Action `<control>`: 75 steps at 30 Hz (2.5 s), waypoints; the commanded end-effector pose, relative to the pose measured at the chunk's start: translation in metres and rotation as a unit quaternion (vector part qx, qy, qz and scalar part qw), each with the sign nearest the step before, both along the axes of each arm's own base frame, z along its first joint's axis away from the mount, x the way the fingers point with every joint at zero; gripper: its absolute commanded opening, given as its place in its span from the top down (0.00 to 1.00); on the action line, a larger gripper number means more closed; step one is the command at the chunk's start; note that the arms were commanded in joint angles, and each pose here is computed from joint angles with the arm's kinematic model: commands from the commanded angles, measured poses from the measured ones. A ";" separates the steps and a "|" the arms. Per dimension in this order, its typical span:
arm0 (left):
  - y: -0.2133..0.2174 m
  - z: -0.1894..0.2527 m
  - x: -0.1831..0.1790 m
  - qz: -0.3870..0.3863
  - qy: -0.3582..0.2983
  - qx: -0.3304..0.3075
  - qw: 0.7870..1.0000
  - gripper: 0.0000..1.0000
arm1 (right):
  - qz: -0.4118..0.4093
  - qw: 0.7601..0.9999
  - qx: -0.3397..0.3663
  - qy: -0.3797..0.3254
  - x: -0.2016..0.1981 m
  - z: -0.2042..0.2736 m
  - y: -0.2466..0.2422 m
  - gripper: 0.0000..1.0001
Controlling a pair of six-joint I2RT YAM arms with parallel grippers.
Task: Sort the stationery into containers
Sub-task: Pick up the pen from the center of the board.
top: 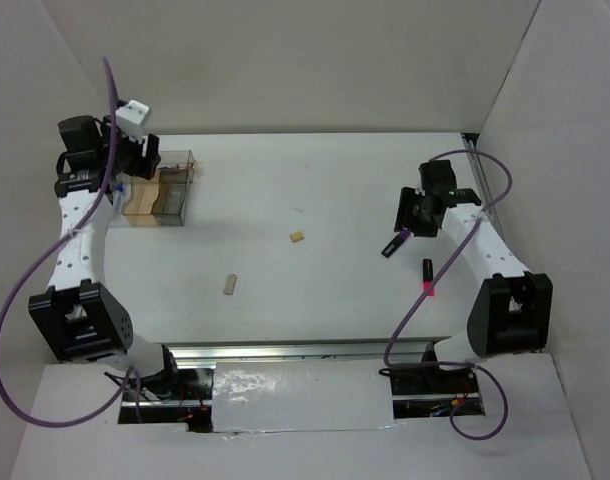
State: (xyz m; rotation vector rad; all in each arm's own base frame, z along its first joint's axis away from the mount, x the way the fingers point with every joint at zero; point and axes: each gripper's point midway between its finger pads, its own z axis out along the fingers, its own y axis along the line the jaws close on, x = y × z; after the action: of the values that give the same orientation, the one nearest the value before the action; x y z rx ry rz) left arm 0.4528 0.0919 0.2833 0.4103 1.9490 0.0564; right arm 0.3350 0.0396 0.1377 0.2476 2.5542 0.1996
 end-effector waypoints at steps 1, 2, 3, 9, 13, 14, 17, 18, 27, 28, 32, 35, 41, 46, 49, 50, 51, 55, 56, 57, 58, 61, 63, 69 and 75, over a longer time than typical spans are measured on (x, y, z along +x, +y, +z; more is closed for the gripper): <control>-0.029 0.014 -0.003 -0.020 -0.043 0.014 0.999 0.25 | -0.076 0.996 -0.051 0.001 0.019 -0.023 -0.018 0.40; -0.035 0.014 -0.006 -0.023 -0.040 0.007 0.999 0.25 | -0.080 0.995 -0.053 0.003 0.023 -0.025 -0.017 0.40; -0.048 0.017 -0.011 -0.035 -0.042 0.001 0.999 0.25 | -0.086 0.995 -0.055 0.006 0.027 -0.030 -0.018 0.41; -0.086 0.028 -0.026 -0.066 -0.055 -0.017 0.996 0.25 | -0.127 0.989 -0.060 0.052 0.046 -0.068 -0.019 0.41; -0.096 0.030 -0.031 -0.071 -0.058 -0.016 0.996 0.25 | -0.133 0.987 -0.050 0.068 0.061 -0.077 -0.014 0.41; -0.098 0.028 -0.031 -0.072 -0.059 -0.016 0.996 0.25 | -0.135 0.986 -0.050 0.082 0.061 -0.087 -0.014 0.41; -0.099 0.028 -0.033 -0.071 -0.063 -0.013 0.995 0.25 | -0.136 0.986 -0.048 0.086 0.072 -0.090 -0.010 0.41; -0.098 0.027 -0.033 -0.071 -0.063 -0.012 0.995 0.25 | -0.138 0.986 -0.048 0.082 0.077 -0.089 -0.010 0.41; -0.104 0.026 -0.039 -0.080 -0.067 -0.020 0.994 0.24 | -0.154 0.981 -0.053 0.108 0.072 -0.101 -0.014 0.42; -0.105 0.026 -0.039 -0.081 -0.068 -0.021 0.994 0.24 | -0.155 0.980 -0.057 0.107 0.071 -0.100 -0.016 0.42; -0.117 0.023 -0.041 -0.096 -0.065 -0.022 0.993 0.24 | -0.155 0.980 -0.057 0.112 0.069 -0.100 -0.018 0.42; -0.122 0.023 -0.042 -0.098 -0.064 -0.020 0.993 0.23 | -0.149 0.980 -0.054 0.121 0.066 -0.104 -0.017 0.43; -0.134 0.019 -0.044 -0.111 -0.053 -0.018 0.992 0.23 | -0.140 0.980 -0.058 0.132 0.065 -0.107 -0.014 0.47; -0.141 0.015 -0.049 -0.113 -0.037 -0.024 0.993 0.23 | -0.145 0.976 -0.074 0.145 0.064 -0.107 -0.015 0.45; -0.152 0.016 -0.053 -0.124 -0.034 -0.028 0.991 0.23 | -0.148 0.973 -0.073 0.160 0.065 -0.108 -0.016 0.45; -0.155 0.016 -0.054 -0.127 -0.032 -0.029 0.991 0.23 | -0.145 0.971 -0.076 0.173 0.062 -0.111 -0.017 0.45; -0.156 0.016 -0.056 -0.128 -0.033 -0.027 0.991 0.23 | -0.148 0.971 -0.085 0.167 0.068 -0.107 -0.020 0.45; -0.158 0.016 -0.058 -0.131 -0.031 -0.021 0.991 0.23 | -0.134 0.967 -0.098 0.193 0.072 -0.109 -0.021 0.46; -0.159 0.015 -0.058 -0.131 -0.031 -0.021 0.991 0.23 | -0.128 0.965 -0.102 0.204 0.069 -0.112 -0.021 0.48; -0.158 0.015 -0.058 -0.130 -0.031 -0.020 0.991 0.23 | -0.124 0.966 -0.101 0.201 0.073 -0.110 -0.020 0.49; -0.159 0.016 -0.057 -0.131 -0.033 -0.020 0.991 0.23 | -0.122 0.965 -0.102 0.207 0.072 -0.113 -0.020 0.51; -0.159 0.011 -0.056 -0.133 -0.028 -0.017 0.991 0.23 | -0.116 0.965 -0.099 0.213 0.073 -0.113 -0.020 0.53; -0.158 0.012 -0.056 -0.132 -0.030 -0.015 0.991 0.23 | -0.114 0.965 -0.099 0.214 0.072 -0.113 -0.020 0.53; -0.156 0.010 -0.056 -0.132 -0.032 -0.016 0.991 0.22 | -0.112 0.964 -0.085 0.225 0.060 -0.116 -0.021 0.44; -0.158 0.009 -0.058 -0.134 -0.028 -0.022 0.990 0.22 | -0.109 0.964 -0.077 0.230 0.059 -0.118 -0.021 0.56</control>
State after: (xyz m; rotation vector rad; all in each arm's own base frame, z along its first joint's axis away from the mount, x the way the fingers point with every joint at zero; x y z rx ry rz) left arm 0.3967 -0.0653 0.2748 0.6436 1.8764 -0.1481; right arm 0.4016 0.0231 0.0164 0.5542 2.9338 -0.1633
